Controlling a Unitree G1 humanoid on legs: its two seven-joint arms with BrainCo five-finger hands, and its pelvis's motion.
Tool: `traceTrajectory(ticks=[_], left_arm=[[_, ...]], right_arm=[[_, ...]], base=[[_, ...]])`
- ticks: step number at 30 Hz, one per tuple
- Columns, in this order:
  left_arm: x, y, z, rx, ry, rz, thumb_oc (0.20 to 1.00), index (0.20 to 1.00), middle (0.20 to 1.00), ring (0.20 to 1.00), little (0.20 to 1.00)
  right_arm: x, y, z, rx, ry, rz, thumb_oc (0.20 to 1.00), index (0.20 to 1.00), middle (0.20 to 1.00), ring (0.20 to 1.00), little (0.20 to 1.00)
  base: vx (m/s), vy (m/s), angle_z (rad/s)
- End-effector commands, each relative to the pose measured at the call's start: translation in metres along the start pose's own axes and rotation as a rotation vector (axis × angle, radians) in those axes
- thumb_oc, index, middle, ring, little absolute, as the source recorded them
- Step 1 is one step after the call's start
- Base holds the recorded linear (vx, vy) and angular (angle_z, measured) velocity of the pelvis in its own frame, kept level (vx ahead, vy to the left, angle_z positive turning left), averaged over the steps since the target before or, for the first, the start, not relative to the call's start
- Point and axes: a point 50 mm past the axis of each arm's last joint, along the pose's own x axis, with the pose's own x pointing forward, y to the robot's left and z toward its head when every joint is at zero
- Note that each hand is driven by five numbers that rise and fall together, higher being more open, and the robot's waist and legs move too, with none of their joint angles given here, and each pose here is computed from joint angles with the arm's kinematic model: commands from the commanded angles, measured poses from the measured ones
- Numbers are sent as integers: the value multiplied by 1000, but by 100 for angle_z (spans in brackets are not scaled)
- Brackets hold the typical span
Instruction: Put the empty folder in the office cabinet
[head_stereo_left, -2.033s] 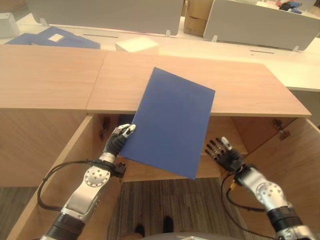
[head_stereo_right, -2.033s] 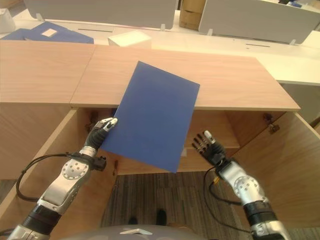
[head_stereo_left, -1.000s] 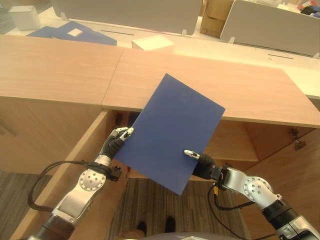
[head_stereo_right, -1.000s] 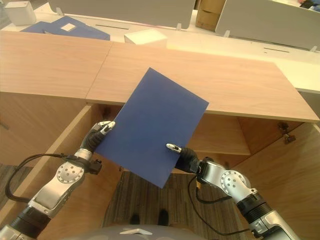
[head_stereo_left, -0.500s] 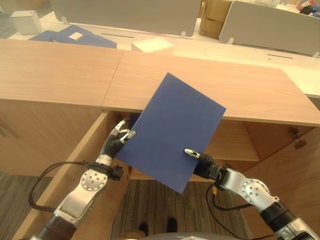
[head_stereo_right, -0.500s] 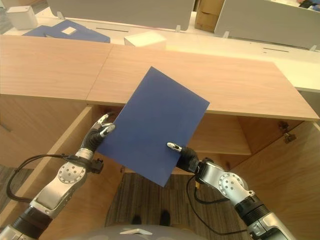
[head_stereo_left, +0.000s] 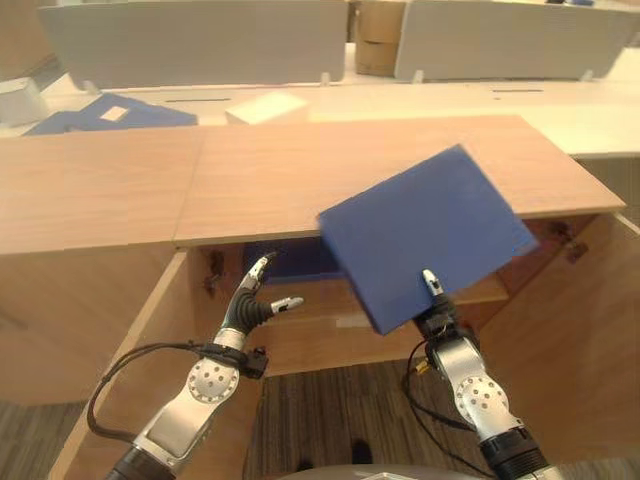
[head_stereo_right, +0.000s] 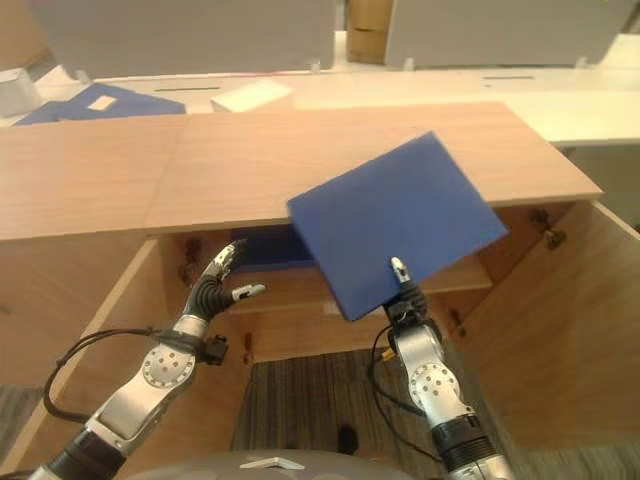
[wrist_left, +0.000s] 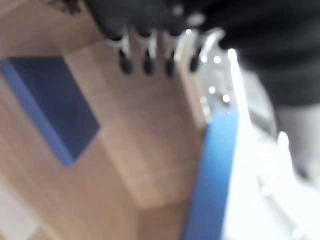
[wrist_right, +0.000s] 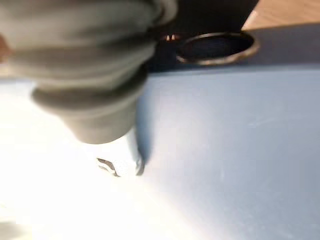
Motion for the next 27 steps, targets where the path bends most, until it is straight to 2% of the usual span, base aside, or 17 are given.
traceTrajectory(ticks=[1,12,21,27], left_arm=[[6,7,20,60,-129,38,1000,1000,1000,1000,1000],[10,1,27,50,-148,60,1000,1000,1000,1000,1000],[11,2,29,43,-161,104,1000,1000,1000,1000,1000],[11,3,32,39,-170,127,1000,1000,1000,1000,1000]], right_arm=[[6,4,25,-33,-195,-90,200,200,200,200,200],[0,-4,36,-64,-341,-227,200,200,200,200,200],[-9,-28,14,1,-226,-390,200,200,200,200,200],[-16,-41,12,-23,-240,-478,200,200,200,200,200]], base=[[-24,40,-5],[-20,24,-6],[-21,38,-5],[-12,17,-3]])
